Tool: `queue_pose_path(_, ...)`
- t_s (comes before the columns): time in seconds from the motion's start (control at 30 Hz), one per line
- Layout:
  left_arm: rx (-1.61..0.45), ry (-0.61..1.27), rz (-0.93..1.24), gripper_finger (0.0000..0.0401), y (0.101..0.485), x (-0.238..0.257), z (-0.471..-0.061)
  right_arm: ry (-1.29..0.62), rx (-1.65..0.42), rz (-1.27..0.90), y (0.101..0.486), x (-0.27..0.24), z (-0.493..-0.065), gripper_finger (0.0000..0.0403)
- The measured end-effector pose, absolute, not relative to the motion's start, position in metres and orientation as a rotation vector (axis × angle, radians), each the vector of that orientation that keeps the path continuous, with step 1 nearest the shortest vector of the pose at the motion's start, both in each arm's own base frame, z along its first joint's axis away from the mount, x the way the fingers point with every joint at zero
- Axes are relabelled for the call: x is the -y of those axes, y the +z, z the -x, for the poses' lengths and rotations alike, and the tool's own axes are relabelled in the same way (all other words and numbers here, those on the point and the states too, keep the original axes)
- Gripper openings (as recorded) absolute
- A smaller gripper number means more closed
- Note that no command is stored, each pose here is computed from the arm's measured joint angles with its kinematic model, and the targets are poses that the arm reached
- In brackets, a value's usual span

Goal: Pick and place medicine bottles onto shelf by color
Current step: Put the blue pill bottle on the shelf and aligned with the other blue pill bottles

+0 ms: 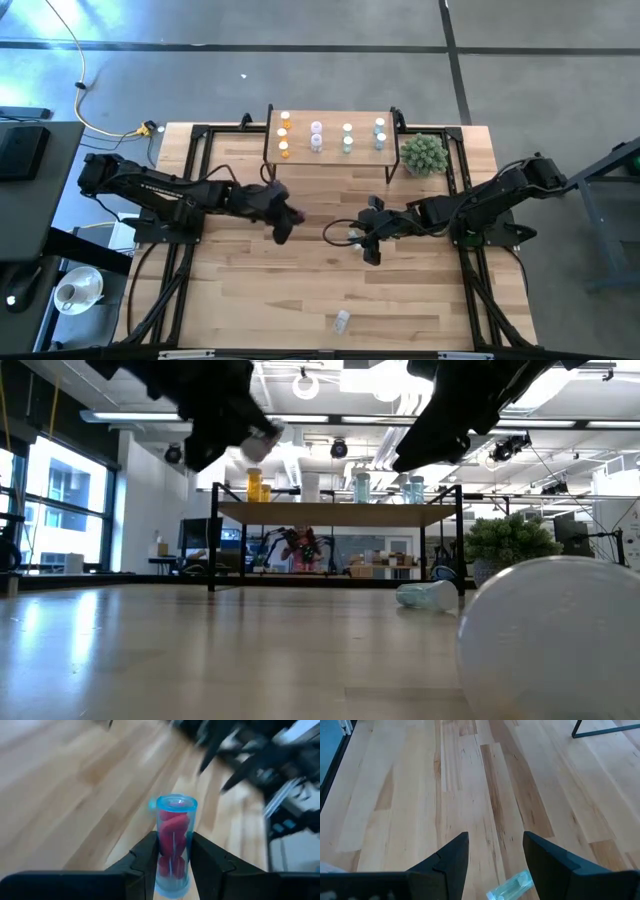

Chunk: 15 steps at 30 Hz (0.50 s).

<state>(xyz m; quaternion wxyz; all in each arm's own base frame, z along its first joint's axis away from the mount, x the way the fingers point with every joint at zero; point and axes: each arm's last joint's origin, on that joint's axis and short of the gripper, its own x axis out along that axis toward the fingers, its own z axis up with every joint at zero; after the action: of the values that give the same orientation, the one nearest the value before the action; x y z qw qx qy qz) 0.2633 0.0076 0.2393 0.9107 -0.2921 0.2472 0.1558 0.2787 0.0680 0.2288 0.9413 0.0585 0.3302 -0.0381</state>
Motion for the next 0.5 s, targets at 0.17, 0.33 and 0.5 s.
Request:
queue_pose_path(0.17,-0.344,0.278,0.508,0.009,0.252,-0.006,-0.274,-0.055,-0.653,-0.07,0.23,-0.068,-0.28,0.0179)
queue_pose_path(0.33,-0.192,0.199,0.411,0.009,0.263,-0.004,-0.284,-0.024,-0.613,-0.019,0.234,-0.071,-0.282,0.0179)
queue_pose_path(0.5,-0.055,0.045,0.306,0.009,0.269,-0.001,-0.297,0.034,-0.558,0.044,0.238,-0.082,-0.282,0.0179)
